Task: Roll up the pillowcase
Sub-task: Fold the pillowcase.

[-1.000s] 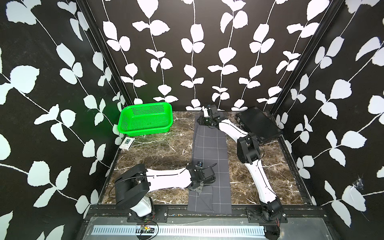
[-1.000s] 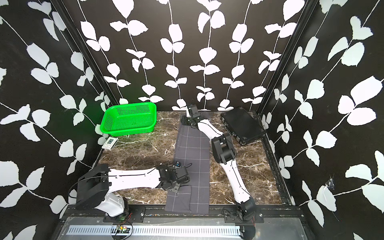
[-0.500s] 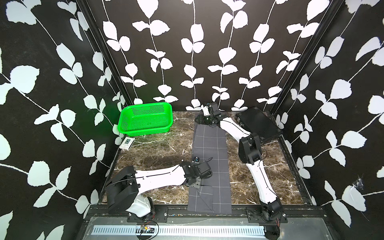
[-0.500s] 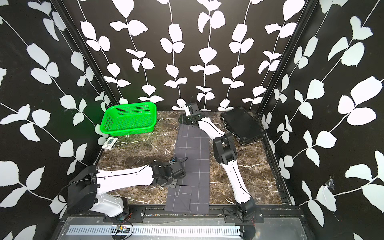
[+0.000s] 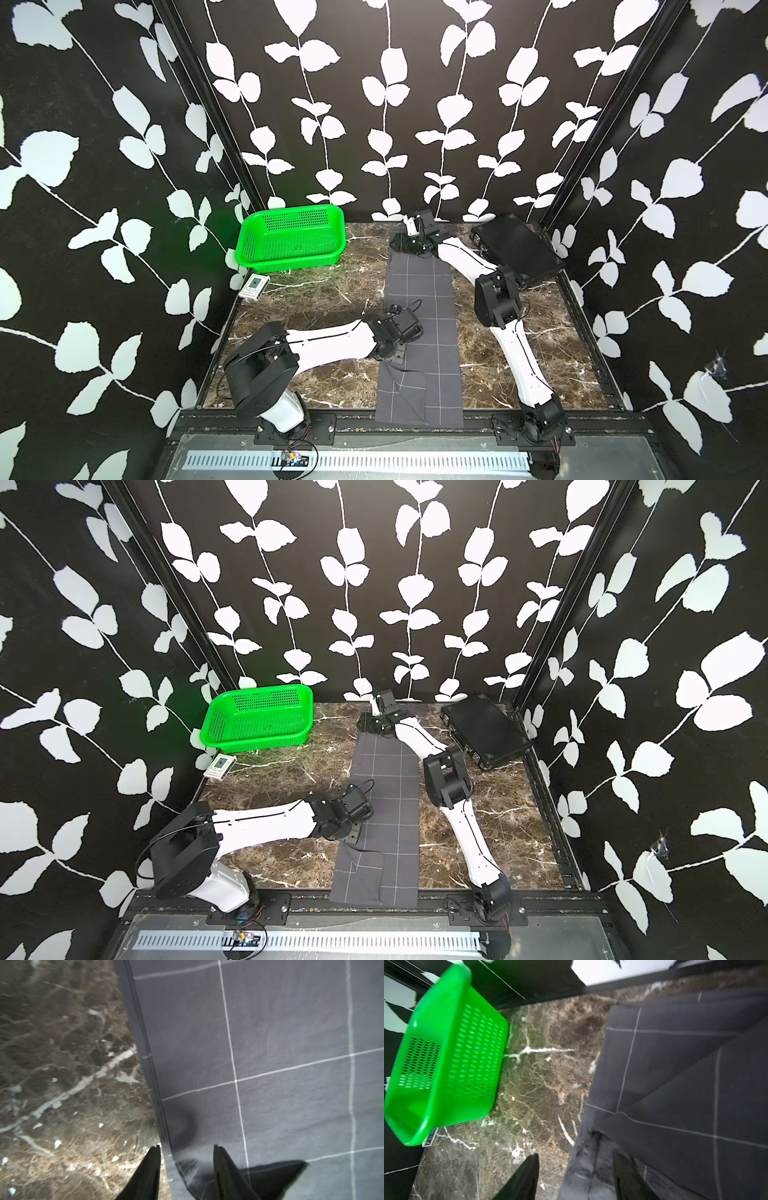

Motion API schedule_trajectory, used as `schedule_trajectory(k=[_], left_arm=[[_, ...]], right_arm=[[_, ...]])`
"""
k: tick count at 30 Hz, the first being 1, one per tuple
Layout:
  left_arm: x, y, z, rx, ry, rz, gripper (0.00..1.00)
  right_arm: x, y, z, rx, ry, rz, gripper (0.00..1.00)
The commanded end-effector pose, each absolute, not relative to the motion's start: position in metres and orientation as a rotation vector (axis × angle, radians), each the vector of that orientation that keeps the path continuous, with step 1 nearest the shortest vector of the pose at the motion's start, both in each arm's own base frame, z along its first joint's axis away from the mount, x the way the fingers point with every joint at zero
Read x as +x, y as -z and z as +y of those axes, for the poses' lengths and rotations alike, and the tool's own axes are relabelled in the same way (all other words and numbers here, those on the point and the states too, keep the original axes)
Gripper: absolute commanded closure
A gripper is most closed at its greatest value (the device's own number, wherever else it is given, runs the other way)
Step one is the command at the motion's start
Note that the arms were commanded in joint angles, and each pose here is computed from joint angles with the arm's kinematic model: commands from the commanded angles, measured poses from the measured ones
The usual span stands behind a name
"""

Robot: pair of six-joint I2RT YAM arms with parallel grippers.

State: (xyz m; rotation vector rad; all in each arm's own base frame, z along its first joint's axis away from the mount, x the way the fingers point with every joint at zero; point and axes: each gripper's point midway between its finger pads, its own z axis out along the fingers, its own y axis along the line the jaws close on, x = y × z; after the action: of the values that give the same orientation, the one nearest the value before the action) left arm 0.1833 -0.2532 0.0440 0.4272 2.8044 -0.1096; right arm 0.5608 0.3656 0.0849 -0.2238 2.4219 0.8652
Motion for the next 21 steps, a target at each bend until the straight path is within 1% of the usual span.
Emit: schedule_trajectory(k=[1, 5, 10, 15, 18, 21], left_arm=[[0.182, -0.042, -0.248, 0.467, 0.066, 2.815, 0.59], [0.178, -0.039, -0.236, 0.503, -0.029, 2.843, 0.62], [0.174, -0.035, -0.231, 0.526, -0.052, 2.859, 0.65], [0.168, -0.03, -0.223, 0.547, -0.082, 2.882, 0.7], [0.161, -0.024, -0.219, 0.553, -0.076, 2.904, 0.73], [0.158, -0.023, -0.216, 0.546, -0.064, 2.911, 0.74]], right_arm=[[0.563, -0.096, 0.373, -0.237, -0.867, 2.392, 0.37], [0.555, -0.112, 0.363, -0.274, -0.818, 2.378, 0.36], [0.544, -0.143, 0.347, -0.294, -0.81, 2.35, 0.36], [0.531, -0.156, 0.308, -0.27, -0.735, 2.372, 0.36], [0.512, -0.156, 0.286, -0.238, -0.729, 2.392, 0.36], [0.481, -0.149, 0.274, -0.248, -0.725, 2.44, 0.36]])
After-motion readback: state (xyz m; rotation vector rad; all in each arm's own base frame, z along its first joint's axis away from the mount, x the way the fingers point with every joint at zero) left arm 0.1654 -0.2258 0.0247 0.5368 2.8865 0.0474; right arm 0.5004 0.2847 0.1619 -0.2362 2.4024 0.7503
